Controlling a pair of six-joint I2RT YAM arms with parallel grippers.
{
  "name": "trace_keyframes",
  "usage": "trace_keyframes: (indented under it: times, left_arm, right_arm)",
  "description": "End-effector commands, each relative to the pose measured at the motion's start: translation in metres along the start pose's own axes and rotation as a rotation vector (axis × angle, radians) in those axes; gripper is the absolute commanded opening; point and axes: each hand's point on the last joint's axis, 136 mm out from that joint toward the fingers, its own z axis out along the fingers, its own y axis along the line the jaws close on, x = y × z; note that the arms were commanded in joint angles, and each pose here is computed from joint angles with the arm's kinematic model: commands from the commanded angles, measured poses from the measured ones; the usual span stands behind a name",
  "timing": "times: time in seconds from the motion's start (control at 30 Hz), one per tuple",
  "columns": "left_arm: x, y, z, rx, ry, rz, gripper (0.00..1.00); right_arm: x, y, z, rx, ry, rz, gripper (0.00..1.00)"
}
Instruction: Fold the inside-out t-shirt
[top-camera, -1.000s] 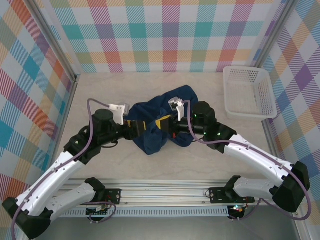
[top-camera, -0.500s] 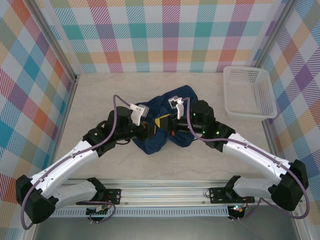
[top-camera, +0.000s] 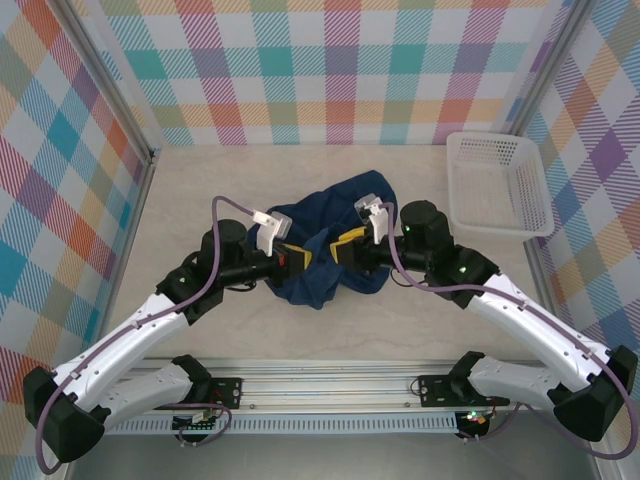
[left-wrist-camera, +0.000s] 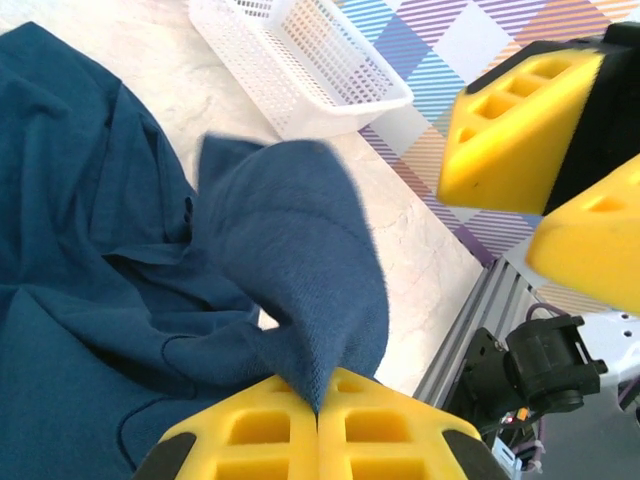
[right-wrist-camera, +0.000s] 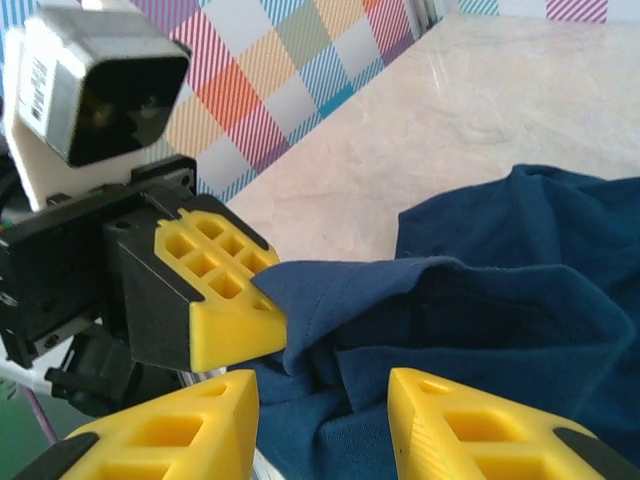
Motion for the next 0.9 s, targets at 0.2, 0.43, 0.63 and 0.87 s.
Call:
trace_keyframes:
  times: [0.2, 0.43, 0.63, 0.87]
  left_arm:
    - [-0.009, -0.015, -0.006, 0.077, -0.044, 0.090, 0.00]
    - [-0.003, -0.031, -0.016, 0.157, -0.060, 0.233, 0.00]
    - [-0.001, -0.032, -0.023, 0.156, -0.078, 0.276, 0.00]
    - [-0.002, -0.030, -0.021, 0.142, -0.071, 0.268, 0.00]
  right_arm:
    - [0.009, -0.038, -0.008, 0.228, 0.070, -0.026, 0.42]
    - [0.018, -0.049, 0.011, 0.000, 0.186, 0.194, 0.56]
    - [0.015, -0.029, 0.019, -0.307, 0.207, 0.309, 0.71]
    - [0.015, -0.015, 0.032, -0.483, 0.224, 0.353, 0.68]
